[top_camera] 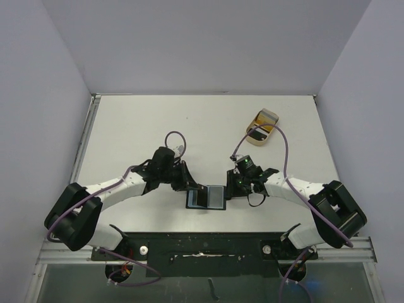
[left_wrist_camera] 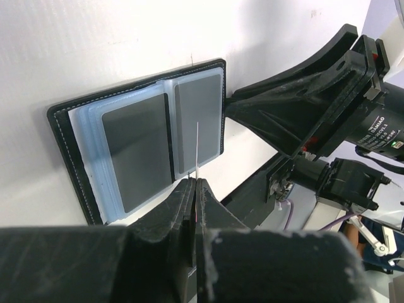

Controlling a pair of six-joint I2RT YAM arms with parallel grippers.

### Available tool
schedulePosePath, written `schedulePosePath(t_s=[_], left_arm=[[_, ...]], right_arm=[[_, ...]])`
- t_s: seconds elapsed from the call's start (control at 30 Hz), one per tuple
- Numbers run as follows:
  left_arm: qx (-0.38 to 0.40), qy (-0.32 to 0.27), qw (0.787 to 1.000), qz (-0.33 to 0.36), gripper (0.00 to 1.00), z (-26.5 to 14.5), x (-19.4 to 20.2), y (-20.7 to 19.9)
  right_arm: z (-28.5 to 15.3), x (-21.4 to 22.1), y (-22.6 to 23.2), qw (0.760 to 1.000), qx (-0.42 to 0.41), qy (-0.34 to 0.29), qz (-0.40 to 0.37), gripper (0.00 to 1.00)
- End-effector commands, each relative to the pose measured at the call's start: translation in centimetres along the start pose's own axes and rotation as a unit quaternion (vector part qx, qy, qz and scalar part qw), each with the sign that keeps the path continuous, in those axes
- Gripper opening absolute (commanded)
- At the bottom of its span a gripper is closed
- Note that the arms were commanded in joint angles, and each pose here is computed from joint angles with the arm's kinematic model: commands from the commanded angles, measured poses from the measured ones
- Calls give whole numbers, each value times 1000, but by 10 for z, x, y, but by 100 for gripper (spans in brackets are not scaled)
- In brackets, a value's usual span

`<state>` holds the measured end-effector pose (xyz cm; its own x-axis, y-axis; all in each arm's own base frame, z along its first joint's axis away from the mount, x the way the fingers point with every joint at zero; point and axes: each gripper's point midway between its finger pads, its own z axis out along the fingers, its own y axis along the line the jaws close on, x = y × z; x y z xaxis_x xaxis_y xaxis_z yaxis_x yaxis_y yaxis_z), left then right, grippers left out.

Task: Put the credit cards into the card holder
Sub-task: Insert the credit card into the card holder.

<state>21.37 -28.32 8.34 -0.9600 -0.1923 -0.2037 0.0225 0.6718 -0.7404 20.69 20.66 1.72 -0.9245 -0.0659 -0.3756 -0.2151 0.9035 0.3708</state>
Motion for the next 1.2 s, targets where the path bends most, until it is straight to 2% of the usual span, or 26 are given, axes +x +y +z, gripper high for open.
schedulePosePath(t_s=[0.0,0.3,0.8,1.17], left_arm=[[37,1,999,30,0,3,-6,-15],[21,19,999,31,0,14,-6,-6],[32,17,999,26,0,23,-10,-8],[-28,2,999,23,0,35,-16,21]], right_arm=[[0,-13,5,1000,-2,-29,-5,27],[-2,-14,8,999,-6,-35,-7,25],[2,-11,8,999,0,-29,-14,24],[1,-8,9,999,2,-29,-18,22]])
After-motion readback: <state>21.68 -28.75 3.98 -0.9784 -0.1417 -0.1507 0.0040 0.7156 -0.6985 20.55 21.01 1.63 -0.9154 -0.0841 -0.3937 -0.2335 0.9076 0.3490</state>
